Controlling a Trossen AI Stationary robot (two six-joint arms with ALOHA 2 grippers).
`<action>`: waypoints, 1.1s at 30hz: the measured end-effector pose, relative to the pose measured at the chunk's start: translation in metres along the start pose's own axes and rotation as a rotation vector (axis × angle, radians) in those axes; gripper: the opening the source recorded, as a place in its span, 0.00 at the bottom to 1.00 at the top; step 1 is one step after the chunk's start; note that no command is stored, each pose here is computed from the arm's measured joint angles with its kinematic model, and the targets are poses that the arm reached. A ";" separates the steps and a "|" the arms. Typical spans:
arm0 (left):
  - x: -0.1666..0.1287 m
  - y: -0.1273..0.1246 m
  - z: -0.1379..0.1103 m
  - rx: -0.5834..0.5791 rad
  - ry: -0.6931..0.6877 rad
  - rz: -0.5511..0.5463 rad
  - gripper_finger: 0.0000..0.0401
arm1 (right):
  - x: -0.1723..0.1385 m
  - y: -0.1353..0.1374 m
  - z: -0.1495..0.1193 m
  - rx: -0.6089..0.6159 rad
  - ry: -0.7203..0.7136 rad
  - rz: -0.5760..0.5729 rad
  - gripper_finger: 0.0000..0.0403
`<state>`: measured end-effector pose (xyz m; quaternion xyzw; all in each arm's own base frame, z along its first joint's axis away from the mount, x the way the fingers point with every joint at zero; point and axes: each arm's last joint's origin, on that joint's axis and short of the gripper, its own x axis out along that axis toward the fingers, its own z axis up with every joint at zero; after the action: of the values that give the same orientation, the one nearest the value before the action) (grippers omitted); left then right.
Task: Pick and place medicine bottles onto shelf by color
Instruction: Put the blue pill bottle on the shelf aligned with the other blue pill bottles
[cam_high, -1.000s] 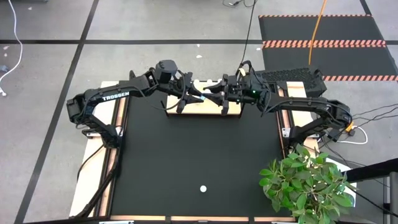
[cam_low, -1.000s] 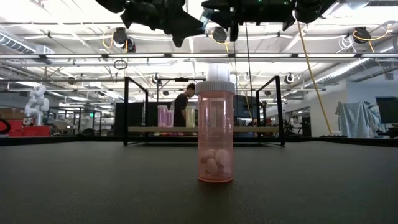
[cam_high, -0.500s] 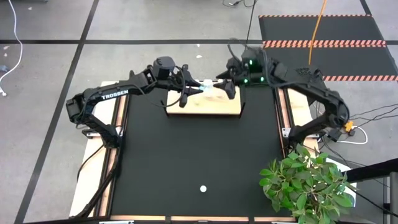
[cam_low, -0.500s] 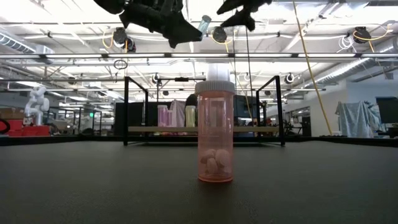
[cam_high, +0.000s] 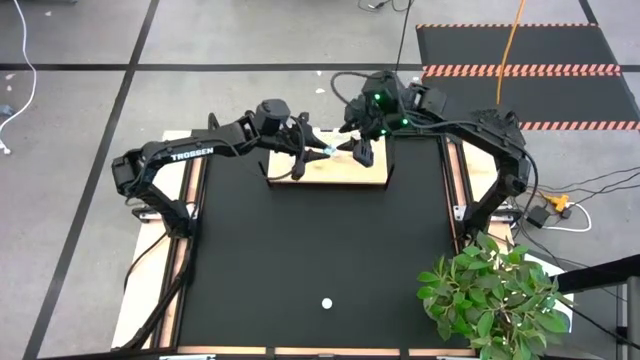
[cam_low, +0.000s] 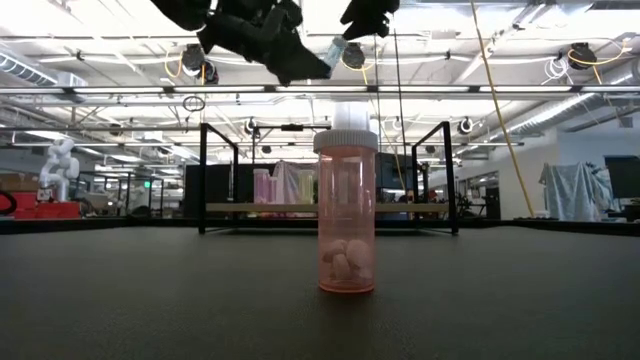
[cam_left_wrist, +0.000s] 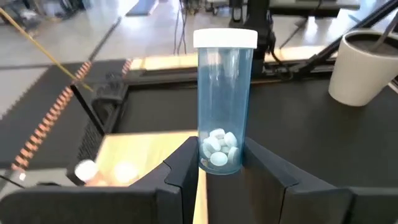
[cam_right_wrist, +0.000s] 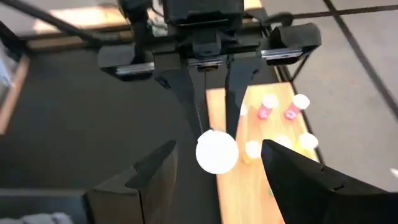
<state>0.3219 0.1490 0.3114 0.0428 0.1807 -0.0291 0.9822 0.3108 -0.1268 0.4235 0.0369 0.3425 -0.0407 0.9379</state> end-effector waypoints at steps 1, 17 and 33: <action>0.001 -0.001 -0.002 -0.006 0.011 -0.006 0.27 | 0.001 0.002 -0.001 -0.017 0.014 -0.015 0.56; 0.010 -0.010 -0.002 0.015 0.009 -0.053 0.27 | 0.025 0.010 -0.012 -0.161 0.110 0.009 0.55; 0.010 -0.010 -0.002 0.012 0.008 -0.053 0.27 | 0.034 0.009 -0.016 -0.146 0.107 0.016 0.33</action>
<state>0.3298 0.1386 0.3052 0.0442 0.1857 -0.0562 0.9800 0.3272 -0.1178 0.3901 -0.0268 0.3939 -0.0059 0.9188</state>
